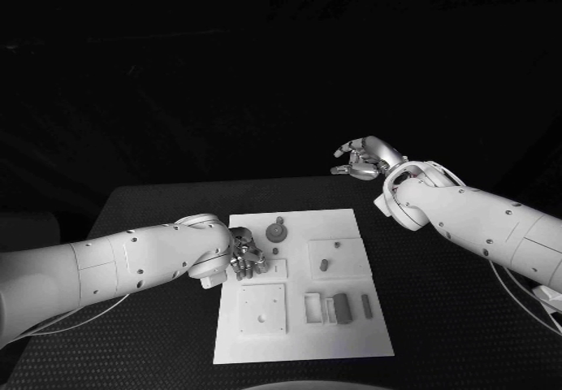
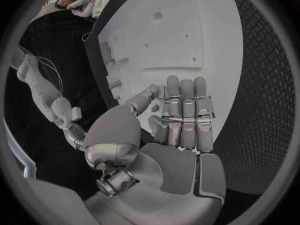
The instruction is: Assemble the parts on the task board
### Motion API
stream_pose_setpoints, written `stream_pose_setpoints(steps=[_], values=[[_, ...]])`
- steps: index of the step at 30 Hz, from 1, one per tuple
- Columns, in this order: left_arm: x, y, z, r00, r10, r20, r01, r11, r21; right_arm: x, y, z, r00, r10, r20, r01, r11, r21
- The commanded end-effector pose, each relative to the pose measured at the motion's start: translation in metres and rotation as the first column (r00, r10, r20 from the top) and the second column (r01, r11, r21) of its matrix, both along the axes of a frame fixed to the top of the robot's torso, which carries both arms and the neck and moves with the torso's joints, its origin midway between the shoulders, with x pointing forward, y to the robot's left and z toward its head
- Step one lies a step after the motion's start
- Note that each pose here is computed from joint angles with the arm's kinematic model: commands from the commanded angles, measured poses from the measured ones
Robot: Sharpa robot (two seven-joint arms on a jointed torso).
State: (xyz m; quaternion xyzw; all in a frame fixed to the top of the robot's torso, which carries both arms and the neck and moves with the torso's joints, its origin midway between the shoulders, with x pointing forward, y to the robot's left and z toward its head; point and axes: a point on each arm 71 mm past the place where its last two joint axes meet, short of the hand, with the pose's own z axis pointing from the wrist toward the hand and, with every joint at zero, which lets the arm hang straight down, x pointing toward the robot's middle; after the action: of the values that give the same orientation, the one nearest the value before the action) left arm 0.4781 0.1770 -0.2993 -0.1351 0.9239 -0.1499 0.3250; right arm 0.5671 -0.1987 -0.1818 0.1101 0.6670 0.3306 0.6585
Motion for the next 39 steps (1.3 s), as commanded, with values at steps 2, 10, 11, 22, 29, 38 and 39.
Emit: stream_pose_setpoints(steps=[2,10,11,22,29,38,39], values=[[-0.0009,0.0039,-0.0049,1.000,0.030,-0.002,-0.030,0.999,0.012,-0.0006,0.0010,-0.0010,1.000,0.012,-0.007,-0.012,1.000,-0.004],[0.0004,0.0052,-0.0041,0.999,0.042,0.010,-0.042,0.999,0.008,-0.0006,0.0006,-0.0013,1.000,0.011,-0.007,-0.011,1.000,-0.004],[0.0005,0.0052,-0.0040,0.999,0.043,0.011,-0.043,0.999,0.008,-0.0006,0.0006,-0.0014,1.000,0.011,-0.007,-0.011,1.000,-0.004],[0.0002,0.0033,-0.0033,0.998,0.056,0.017,-0.056,0.998,-0.013,-0.0007,0.0003,-0.0018,1.000,0.013,-0.011,-0.013,1.000,-0.006],[0.0006,0.0055,-0.0031,0.996,0.092,0.011,-0.091,0.995,-0.044,-0.0008,-0.0002,-0.0022,1.000,0.013,-0.014,-0.013,1.000,-0.007],[-0.0007,0.0064,-0.0015,0.994,0.106,-0.021,-0.107,0.992,-0.071,-0.0010,-0.0013,-0.0030,1.000,0.012,-0.018,-0.012,1.000,-0.008],[0.0000,0.0060,-0.0001,0.994,0.106,-0.021,-0.108,0.991,-0.077,-0.0010,-0.0014,-0.0030,1.000,0.012,-0.018,-0.012,1.000,-0.008]])
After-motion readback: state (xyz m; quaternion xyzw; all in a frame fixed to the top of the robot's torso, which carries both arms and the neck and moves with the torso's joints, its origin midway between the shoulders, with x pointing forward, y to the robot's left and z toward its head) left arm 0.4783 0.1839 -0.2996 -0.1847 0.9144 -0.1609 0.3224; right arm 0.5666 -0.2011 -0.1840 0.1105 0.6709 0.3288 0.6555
